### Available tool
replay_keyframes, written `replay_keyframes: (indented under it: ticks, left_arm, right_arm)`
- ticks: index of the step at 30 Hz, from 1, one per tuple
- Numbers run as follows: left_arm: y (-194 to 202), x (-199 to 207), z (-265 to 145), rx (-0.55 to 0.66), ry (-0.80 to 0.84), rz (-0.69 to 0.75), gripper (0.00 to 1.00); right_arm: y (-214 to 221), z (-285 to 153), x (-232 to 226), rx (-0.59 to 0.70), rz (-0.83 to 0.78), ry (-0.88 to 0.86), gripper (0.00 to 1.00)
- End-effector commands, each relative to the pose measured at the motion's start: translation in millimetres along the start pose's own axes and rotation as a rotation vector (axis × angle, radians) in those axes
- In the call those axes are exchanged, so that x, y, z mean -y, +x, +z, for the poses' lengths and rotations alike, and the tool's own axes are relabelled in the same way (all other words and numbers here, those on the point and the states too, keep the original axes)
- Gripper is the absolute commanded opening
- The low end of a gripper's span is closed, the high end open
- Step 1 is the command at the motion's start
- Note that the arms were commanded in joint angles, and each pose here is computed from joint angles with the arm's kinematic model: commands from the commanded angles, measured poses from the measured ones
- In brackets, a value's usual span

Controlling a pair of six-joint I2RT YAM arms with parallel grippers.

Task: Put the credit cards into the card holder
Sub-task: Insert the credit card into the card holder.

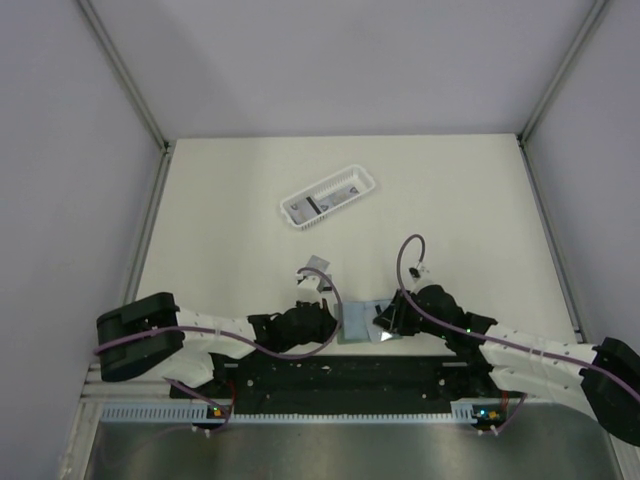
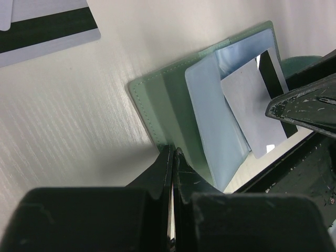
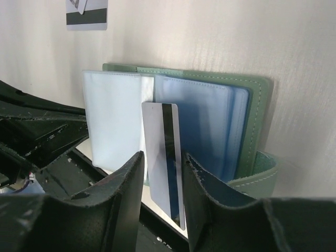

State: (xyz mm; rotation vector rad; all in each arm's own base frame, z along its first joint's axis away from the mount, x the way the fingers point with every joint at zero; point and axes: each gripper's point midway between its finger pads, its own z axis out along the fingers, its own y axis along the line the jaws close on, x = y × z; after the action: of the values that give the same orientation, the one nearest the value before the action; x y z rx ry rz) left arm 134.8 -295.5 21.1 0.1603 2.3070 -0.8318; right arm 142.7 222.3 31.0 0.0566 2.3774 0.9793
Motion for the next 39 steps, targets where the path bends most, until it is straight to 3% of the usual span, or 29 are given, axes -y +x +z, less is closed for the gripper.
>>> replay_keyframes:
  ticks: [1,5,12,39]
  left_arm:
    - [21,-16,0,-0.090,-0.053,0.049,0.00]
    - [22,-16,0,-0.094,-0.055,0.052,0.00]
    - [22,-17,0,-0.095,-0.056,0.051,0.00]
    - [24,-17,0,-0.101,-0.051,0.051,0.00]
  right_arm:
    - [-6,-2,4,0.012,-0.014,0.036,0.31]
    - [-5,-2,5,0.018,-0.005,0.029,0.13]
    - [-4,1,4,0.039,0.021,-0.001,0.00]
    - [-4,20,4,0.049,0.052,-0.013,0.00]
